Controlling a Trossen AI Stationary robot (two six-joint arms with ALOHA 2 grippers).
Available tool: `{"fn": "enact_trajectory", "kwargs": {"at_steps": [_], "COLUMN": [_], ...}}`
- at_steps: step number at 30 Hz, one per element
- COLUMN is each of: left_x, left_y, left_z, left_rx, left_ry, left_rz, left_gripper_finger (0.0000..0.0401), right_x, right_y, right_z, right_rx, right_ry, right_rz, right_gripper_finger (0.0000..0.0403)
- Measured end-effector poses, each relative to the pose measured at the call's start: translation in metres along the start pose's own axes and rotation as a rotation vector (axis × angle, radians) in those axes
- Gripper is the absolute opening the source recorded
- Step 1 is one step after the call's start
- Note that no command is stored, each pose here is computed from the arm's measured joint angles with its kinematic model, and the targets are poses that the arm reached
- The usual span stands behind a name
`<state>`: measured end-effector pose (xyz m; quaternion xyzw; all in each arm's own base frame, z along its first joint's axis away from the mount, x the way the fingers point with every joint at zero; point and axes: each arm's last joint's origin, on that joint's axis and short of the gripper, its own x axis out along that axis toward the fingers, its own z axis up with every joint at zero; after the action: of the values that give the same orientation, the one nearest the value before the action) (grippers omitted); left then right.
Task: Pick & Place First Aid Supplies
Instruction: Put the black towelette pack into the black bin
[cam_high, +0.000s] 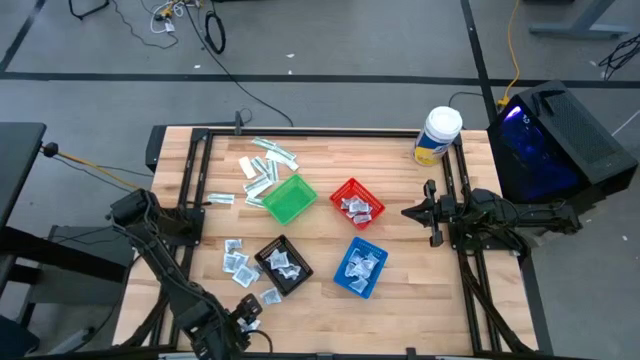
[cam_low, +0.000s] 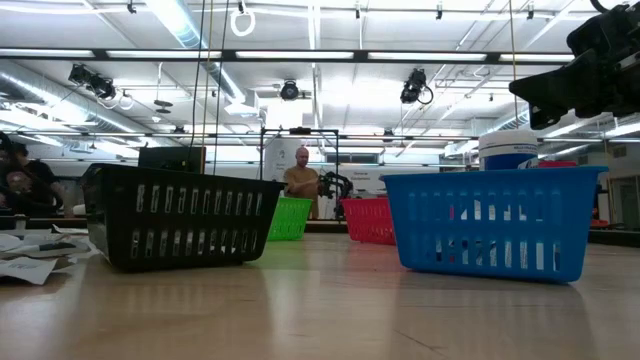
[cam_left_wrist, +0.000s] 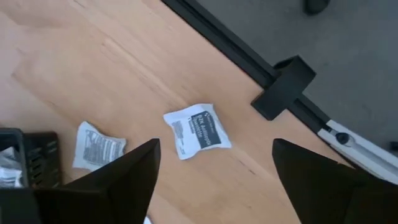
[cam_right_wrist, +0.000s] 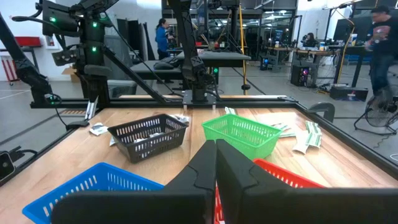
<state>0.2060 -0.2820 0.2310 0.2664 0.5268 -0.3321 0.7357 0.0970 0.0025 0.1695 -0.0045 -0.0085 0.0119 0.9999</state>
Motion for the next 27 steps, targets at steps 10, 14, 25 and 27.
{"fn": "enact_trajectory", "kwargs": {"at_steps": [10, 14, 25, 27], "left_x": [0.006, 0.021, 0.047, 0.052], "left_y": [0.003, 0.001, 0.015, 0.016], "left_z": [0.006, 0.009, 0.009, 0.006], "left_rx": [-0.010, -0.012, -0.087, -0.092], "left_ry": [-0.042, -0.029, 0.031, 0.022], "left_rz": [0.036, 0.033, 0.041, 0.040], "left_gripper_finger": [0.0382, 0.0382, 0.0382, 0.0381], "right_x": [0.000, 0.000, 0.000, 0.000], "right_y": [0.000, 0.000, 0.000, 0.000], "right_z": [0.000, 0.000, 0.000, 0.000], "right_rx": [0.000, 0.000, 0.000, 0.000], "right_ry": [0.000, 0.000, 0.000, 0.000], "right_rz": [0.000, 0.000, 0.000, 0.000], "right_gripper_finger": [0.0013, 0.0013, 0.0013, 0.0013]}}
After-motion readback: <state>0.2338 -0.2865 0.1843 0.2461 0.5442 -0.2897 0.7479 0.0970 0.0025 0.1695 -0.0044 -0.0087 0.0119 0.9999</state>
